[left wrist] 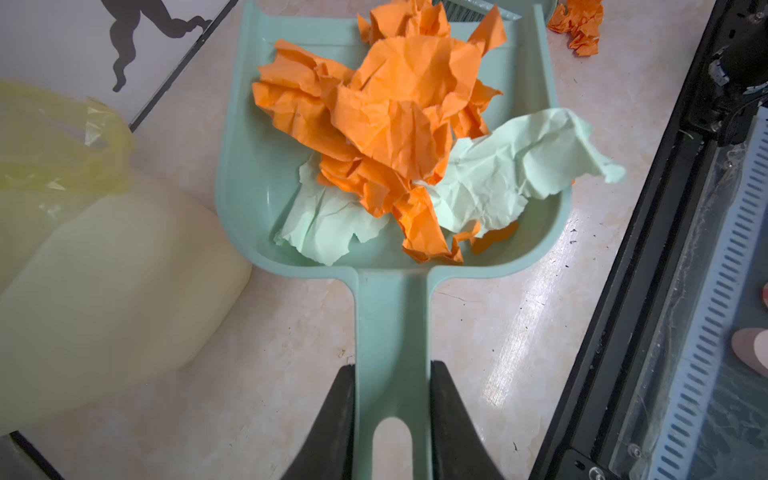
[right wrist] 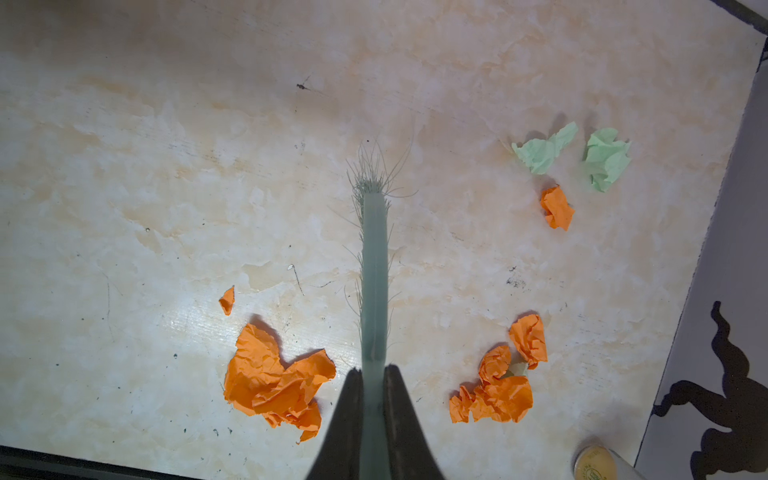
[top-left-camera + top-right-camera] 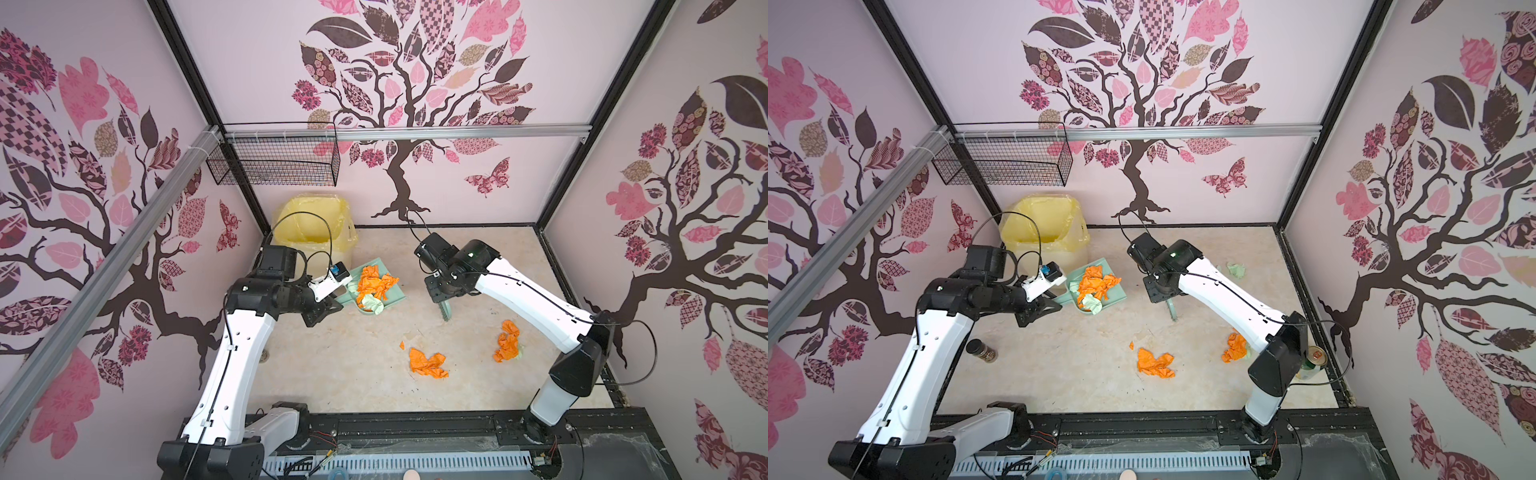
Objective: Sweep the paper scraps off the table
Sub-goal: 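Lift the dustpan toward the yellow bin with the left gripper while the right withdraws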
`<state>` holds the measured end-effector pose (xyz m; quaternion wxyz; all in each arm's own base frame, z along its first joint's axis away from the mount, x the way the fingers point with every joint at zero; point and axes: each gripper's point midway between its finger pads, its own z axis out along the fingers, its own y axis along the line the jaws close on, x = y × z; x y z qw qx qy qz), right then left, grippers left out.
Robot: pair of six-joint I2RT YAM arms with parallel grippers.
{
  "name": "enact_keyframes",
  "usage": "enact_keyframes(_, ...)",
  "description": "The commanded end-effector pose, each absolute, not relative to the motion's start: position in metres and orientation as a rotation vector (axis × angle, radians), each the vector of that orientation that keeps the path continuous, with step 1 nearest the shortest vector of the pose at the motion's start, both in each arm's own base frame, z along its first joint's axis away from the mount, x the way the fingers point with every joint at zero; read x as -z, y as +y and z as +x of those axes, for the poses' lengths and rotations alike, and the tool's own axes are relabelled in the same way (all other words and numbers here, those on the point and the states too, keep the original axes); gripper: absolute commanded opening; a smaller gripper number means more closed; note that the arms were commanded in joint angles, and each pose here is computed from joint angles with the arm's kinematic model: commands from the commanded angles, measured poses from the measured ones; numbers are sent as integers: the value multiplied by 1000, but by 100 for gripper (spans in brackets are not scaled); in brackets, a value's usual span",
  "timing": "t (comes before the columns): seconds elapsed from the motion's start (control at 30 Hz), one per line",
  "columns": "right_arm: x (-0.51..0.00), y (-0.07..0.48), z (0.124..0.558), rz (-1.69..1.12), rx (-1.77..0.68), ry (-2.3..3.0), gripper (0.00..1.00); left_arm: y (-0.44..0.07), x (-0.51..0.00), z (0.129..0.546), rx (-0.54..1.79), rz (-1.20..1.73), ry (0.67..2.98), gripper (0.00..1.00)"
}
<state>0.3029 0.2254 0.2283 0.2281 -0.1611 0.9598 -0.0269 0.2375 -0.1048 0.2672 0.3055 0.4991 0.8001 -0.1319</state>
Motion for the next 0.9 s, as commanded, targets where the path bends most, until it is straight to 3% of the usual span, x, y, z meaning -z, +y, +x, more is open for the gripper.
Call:
enact_keyframes(0.0, -249, 223, 302, -426, 2, 2579, 0, -101, -271, 212, 410, 1428, 2163, 0)
enact_keyframes(0.33, -236, 215, 293, -447, 2, 2592, 0, -93, -317, 233, 584, 1314, 2151, 0)
enact_keyframes(0.87, -219, 216, 290, -481, -6, 2616, 0, -37, -353, 306, 408, 1201, 2155, 0)
